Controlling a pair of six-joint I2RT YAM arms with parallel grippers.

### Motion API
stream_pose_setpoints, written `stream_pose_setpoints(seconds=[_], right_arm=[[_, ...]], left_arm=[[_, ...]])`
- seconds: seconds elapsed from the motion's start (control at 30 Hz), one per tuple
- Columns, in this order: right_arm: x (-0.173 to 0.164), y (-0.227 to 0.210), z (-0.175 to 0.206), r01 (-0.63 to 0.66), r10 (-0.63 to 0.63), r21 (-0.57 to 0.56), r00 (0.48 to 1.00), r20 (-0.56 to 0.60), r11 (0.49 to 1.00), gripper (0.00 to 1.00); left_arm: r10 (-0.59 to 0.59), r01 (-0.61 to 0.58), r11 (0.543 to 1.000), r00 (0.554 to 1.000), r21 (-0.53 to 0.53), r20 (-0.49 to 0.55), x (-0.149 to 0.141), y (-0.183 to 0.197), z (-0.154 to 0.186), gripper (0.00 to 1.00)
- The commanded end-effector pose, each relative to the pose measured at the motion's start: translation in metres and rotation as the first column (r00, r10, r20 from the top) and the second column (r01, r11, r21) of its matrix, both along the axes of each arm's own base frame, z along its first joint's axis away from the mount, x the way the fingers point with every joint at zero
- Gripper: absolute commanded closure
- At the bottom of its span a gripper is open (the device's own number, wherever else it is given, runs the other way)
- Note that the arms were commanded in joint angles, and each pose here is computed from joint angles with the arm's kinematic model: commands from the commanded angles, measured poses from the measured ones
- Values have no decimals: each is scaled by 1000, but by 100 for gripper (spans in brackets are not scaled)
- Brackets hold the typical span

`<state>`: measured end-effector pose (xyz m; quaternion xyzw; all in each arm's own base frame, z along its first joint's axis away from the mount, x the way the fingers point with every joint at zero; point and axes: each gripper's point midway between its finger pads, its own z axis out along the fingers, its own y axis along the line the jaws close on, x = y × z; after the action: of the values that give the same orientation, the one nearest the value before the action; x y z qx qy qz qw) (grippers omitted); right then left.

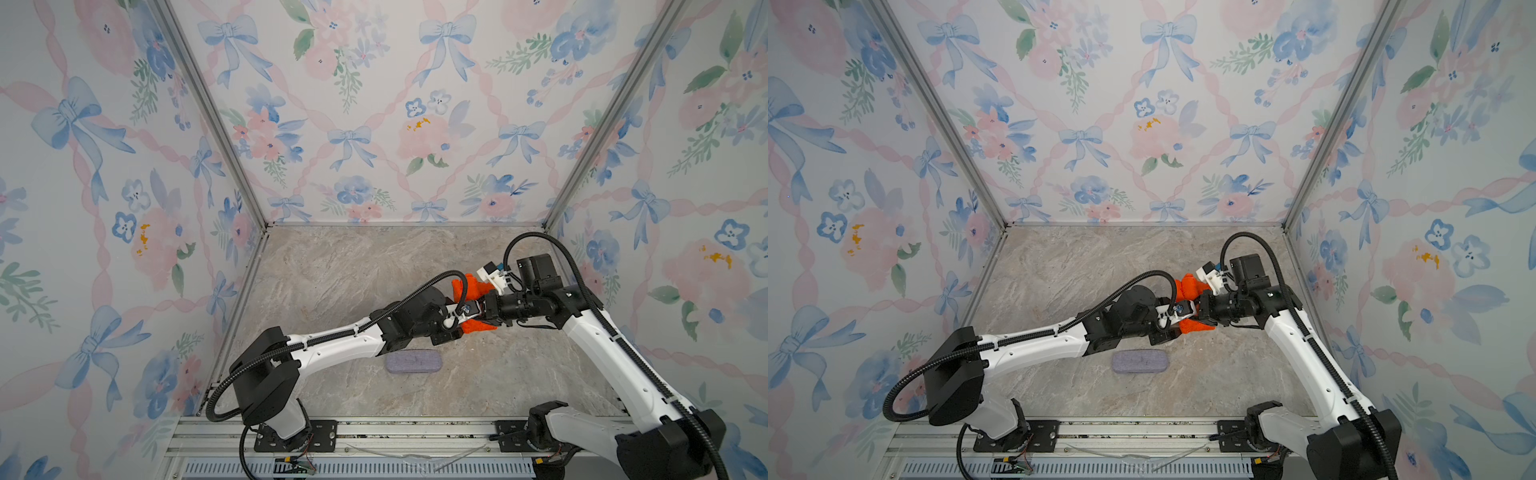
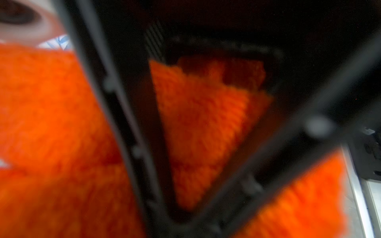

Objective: Wipe the eyeglass case
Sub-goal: Wipe the dirt from the eyeglass case.

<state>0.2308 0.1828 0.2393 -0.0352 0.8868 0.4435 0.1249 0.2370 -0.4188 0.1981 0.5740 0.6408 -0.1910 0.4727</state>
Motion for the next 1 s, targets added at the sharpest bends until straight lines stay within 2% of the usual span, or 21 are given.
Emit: stream_pose_setpoints(seconds=[0.0, 0.2, 0.3, 0.43, 0.53, 0.6, 0.87, 0.97], right_arm=[[8, -22, -4, 42, -42, -70, 999, 2, 997, 100], [3, 20, -10, -9, 9, 8, 1000, -3, 1000, 100], [0, 28, -13, -23, 23, 5, 1000, 6, 1000, 100], [2, -12, -16, 23, -23, -93, 1000, -8, 995, 100], [8, -41, -6, 84, -84, -121, 996, 12, 989, 100], [8, -43, -4, 88, -86, -127, 996, 17, 988, 100], [0, 27, -9, 2, -2, -8, 1000, 17, 1000, 100], [-2, 18, -15, 8, -8, -12, 1000, -2, 1000, 100]], left_arm=[[-21, 37, 979, 996, -200, 83, -3, -9, 71, 70], [-6, 23, 976, 997, -215, 78, -1, -8, 74, 70], [-5, 21, 977, 997, -214, 75, -1, -7, 73, 70], [-5, 22, 978, 997, -209, 78, -1, -5, 73, 70], [-3, 19, 977, 997, -211, 80, -1, -3, 74, 70], [0, 16, 977, 997, -214, 76, -2, -2, 74, 70], [13, 4, 974, 997, -224, 76, 1, -2, 77, 70], [18, 0, 975, 997, -223, 79, 2, 0, 78, 70]])
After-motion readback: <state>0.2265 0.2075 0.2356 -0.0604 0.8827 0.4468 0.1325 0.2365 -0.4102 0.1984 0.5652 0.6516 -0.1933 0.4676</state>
